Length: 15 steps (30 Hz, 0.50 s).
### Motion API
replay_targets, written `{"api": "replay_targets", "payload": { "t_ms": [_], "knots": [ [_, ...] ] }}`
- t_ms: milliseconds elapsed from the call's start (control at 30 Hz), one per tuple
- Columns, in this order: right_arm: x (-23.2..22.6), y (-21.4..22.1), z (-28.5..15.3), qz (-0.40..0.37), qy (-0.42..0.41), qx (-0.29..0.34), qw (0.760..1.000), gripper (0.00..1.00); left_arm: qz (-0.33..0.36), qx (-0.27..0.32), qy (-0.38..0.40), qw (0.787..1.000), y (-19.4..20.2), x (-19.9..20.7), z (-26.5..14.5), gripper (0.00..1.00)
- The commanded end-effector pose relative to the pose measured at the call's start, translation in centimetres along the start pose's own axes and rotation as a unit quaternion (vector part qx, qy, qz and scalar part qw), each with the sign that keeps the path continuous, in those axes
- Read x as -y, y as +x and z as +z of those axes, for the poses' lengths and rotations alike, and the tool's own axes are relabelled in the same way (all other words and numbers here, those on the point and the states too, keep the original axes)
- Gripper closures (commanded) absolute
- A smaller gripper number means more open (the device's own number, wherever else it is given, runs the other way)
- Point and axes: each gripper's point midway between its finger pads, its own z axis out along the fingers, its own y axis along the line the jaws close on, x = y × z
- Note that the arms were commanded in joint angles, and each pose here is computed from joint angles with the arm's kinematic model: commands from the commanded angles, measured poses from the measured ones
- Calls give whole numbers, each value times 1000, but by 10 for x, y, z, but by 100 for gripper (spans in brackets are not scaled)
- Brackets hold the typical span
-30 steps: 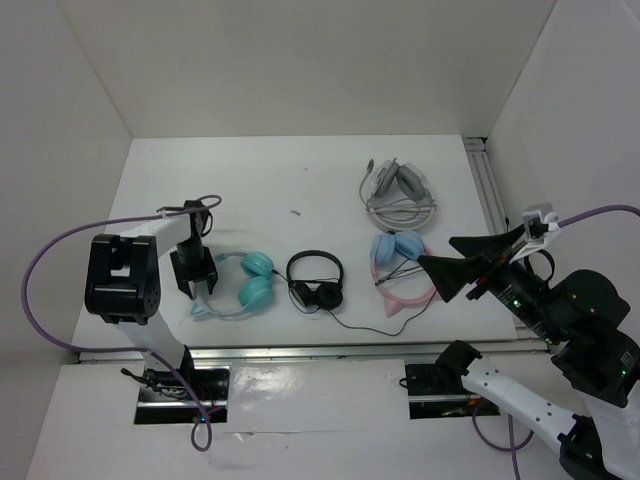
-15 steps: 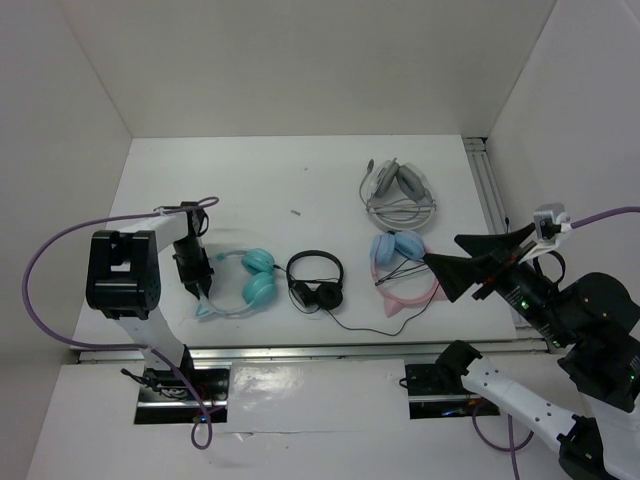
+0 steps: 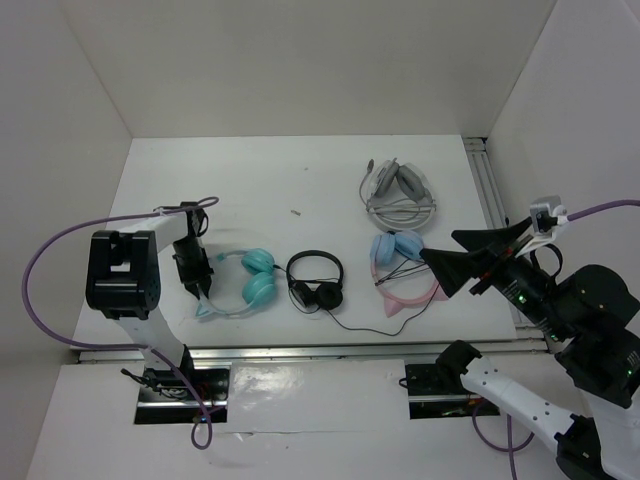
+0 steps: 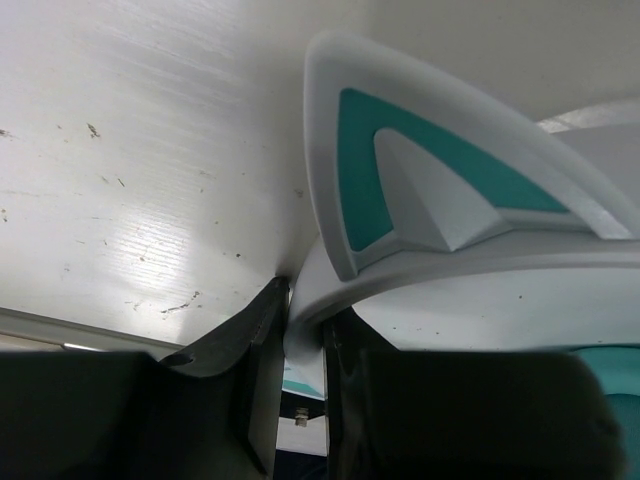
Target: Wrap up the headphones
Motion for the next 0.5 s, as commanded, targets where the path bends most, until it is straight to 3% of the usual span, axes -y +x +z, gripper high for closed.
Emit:
{"api": "replay_targets", "payload": {
  "t_ms": [0,167,267,467],
  "knots": [
    [-9,-16,0,0,-16,22,1000,0,15,25,-17,999,-11,-1,20,100],
    [-9,-14,5,-1,-15,18,1000,0,23,79,-45,996,-19,-6,-8,100],
    [-11,-13,8,-2,-22,15,1000,0,16,132,-27,991,-30,-3,-42,100],
    [-13,-11,15,-3,-29,13,999,0,43,175,25,983,-31,18,-100,100]
  ]
}}
